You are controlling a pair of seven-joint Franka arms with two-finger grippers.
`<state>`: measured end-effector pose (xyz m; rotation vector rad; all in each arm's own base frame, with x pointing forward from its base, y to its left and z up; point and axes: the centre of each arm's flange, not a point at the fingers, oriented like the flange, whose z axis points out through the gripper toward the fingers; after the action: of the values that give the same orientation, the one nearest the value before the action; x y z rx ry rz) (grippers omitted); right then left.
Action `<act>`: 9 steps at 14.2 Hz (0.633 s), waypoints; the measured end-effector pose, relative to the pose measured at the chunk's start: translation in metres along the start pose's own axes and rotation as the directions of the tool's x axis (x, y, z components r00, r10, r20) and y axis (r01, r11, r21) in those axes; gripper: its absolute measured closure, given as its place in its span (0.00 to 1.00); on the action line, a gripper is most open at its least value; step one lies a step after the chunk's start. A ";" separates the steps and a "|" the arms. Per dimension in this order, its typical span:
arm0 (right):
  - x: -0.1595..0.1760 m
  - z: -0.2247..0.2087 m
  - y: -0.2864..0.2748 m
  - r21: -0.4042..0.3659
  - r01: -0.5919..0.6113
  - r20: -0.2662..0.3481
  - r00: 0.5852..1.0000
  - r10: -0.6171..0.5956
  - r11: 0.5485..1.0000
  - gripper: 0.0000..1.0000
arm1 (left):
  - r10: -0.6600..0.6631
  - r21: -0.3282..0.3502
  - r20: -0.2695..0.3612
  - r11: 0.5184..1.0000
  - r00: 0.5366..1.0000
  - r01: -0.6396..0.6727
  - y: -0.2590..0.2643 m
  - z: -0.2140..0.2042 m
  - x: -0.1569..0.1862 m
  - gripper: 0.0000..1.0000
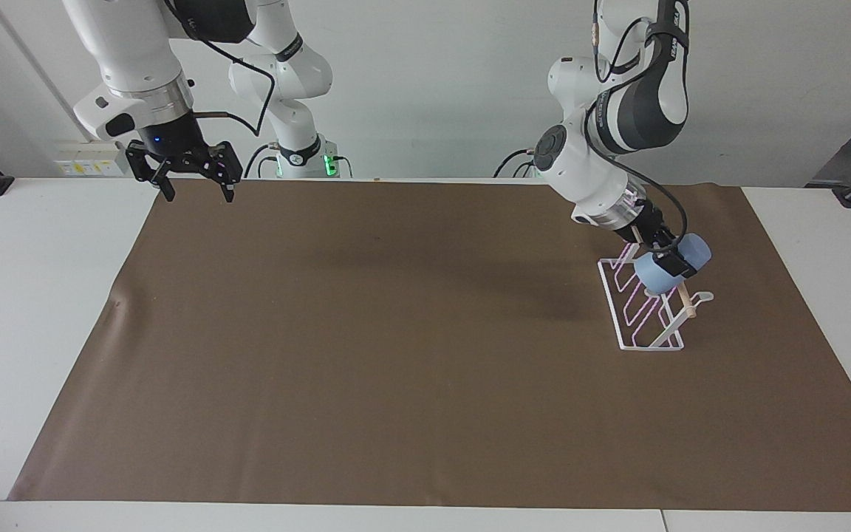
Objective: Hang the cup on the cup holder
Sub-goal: 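Carry the cup to the rack with the left gripper while the right gripper retracts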
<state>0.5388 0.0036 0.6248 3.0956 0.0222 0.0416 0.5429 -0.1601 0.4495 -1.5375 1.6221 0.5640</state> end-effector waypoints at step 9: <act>-0.010 0.009 0.001 0.035 -0.019 0.023 1.000 0.018 0.999 0.00 | 0.009 0.015 0.003 1.000 1.000 -0.009 -0.004 0.019 0.034 0.04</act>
<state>0.5289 0.0020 0.6154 3.1314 -0.0061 0.0075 0.5537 -0.1668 0.4122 -1.5181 1.6290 0.5570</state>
